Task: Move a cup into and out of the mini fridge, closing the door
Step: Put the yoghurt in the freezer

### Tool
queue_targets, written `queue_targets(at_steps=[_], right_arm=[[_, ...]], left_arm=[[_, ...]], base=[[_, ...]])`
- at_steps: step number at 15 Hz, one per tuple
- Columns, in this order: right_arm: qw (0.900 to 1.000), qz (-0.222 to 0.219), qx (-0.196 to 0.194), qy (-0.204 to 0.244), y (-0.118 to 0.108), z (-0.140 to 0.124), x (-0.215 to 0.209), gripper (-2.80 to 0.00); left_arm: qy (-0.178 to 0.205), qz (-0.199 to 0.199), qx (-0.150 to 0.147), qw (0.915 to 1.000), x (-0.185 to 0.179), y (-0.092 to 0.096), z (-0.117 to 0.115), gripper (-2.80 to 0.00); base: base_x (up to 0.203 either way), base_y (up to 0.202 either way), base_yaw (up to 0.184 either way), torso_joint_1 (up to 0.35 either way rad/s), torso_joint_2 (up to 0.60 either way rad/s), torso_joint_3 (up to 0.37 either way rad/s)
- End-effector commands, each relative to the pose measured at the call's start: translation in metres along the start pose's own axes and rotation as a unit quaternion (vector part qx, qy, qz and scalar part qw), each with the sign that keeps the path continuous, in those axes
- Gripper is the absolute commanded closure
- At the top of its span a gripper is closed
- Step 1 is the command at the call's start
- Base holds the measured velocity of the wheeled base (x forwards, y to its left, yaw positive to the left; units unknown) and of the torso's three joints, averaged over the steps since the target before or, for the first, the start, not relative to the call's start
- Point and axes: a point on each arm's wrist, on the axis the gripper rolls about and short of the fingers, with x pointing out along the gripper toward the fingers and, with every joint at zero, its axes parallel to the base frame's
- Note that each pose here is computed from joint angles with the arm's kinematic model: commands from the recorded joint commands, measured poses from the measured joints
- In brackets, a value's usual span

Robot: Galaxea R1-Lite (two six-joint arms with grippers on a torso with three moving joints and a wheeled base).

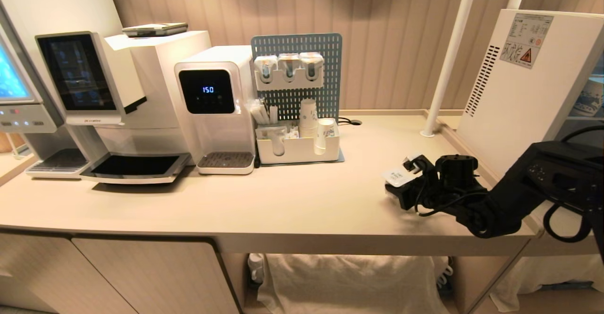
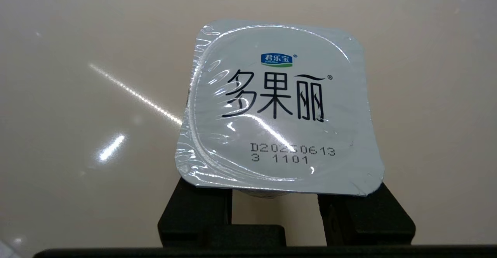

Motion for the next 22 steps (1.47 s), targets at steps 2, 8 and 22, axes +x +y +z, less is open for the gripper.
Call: queue_targets(at_steps=[2,8,22], right_arm=[[0.998,-0.031,-0.005,-0.047,-0.009,0.043,-0.056,0.00],[0.982,-0.093,-0.009,-0.165,0.022,0.108,-0.245,0.00],[0.928,-0.289,0.088,-0.217,0.155,-0.055,-0.436,0.00]], left_arm=[[0.000,0.000,0.001,1.0000,0.000,0.000,0.000,0.00],[-0.003,0.001,-0.011,0.9999,0.000,0.000,0.001,0.00],[-0.003,0.002,-0.019,0.9998,0.000,0.000,0.001,0.00]], base=[[0.000,0.000,0.000,0.000,0.00,0.000],[0.000,0.000,0.000,0.000,0.00,0.000],[0.000,0.000,0.000,0.000,0.00,0.000]])
